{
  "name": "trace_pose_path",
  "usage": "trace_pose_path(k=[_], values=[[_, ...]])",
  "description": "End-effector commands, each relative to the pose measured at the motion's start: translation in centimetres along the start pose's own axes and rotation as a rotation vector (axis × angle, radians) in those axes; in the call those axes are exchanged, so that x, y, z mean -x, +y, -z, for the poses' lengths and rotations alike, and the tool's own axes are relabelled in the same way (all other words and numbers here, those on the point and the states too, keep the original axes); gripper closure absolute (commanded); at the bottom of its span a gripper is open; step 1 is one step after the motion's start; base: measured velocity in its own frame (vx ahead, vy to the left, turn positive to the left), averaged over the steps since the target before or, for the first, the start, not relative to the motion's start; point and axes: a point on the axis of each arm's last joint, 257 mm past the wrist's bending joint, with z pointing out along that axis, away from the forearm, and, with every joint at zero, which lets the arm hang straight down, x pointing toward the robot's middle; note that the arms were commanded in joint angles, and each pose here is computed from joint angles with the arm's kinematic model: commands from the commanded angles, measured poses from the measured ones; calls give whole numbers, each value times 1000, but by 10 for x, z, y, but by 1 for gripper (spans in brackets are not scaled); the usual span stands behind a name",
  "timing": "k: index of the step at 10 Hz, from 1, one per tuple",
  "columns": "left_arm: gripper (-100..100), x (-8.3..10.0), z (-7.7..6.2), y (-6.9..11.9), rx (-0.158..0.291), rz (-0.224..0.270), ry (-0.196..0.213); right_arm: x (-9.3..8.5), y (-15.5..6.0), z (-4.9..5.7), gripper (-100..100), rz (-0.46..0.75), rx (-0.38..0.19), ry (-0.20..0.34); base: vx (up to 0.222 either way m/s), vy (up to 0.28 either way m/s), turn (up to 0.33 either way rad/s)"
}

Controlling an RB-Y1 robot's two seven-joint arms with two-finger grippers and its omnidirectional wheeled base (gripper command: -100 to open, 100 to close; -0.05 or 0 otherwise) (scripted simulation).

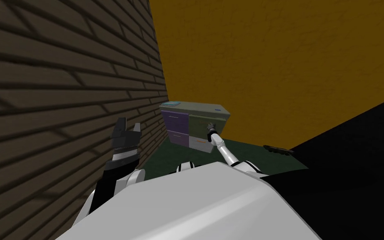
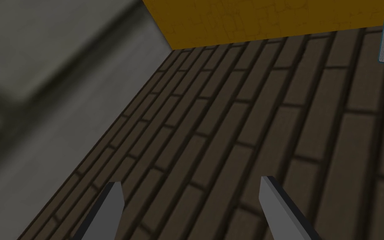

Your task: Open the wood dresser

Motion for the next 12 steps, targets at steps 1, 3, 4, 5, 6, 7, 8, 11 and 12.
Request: trace_pose_path(k=[1, 3, 4, 5, 6, 7, 8, 11, 12], values=[[0, 0, 0, 0, 0, 0, 0, -10, 2, 4, 100, 22, -28, 19, -85, -24, 158], [0, 0, 0, 0, 0, 0, 0, -12, -5, 4, 100, -29, -56, 28, -58, -27, 85], [0, 0, 0, 0, 0, 0, 0, -12, -5, 4, 100, -37, -56, 27, 0, 0, 0], [0, 0, 0, 0, 0, 0, 0, -10, -14, 2, 100, 9, -94, 16, -46, -22, 184], [0, 0, 0, 0, 0, 0, 0, -10, -19, 3, 100, -2, -114, 16, -76, -49, 138], [0, 0, 0, 0, 0, 0, 0, -10, -19, 3, 100, -27, -114, 15, -46, -27, 42], [0, 0, 0, 0, 0, 0, 0, -10, -19, 3, 100, -39, -114, 14, -15, 1, -9], [0, 0, 0, 0, 0, 0, 0, -6, -24, -5, 100, -35, -105, 11, -69, 74, -31], [0, 0, 0, 0, 0, 0, 0, -7, -23, -7, 100, -35, -98, 13, -135, 155, -50]])
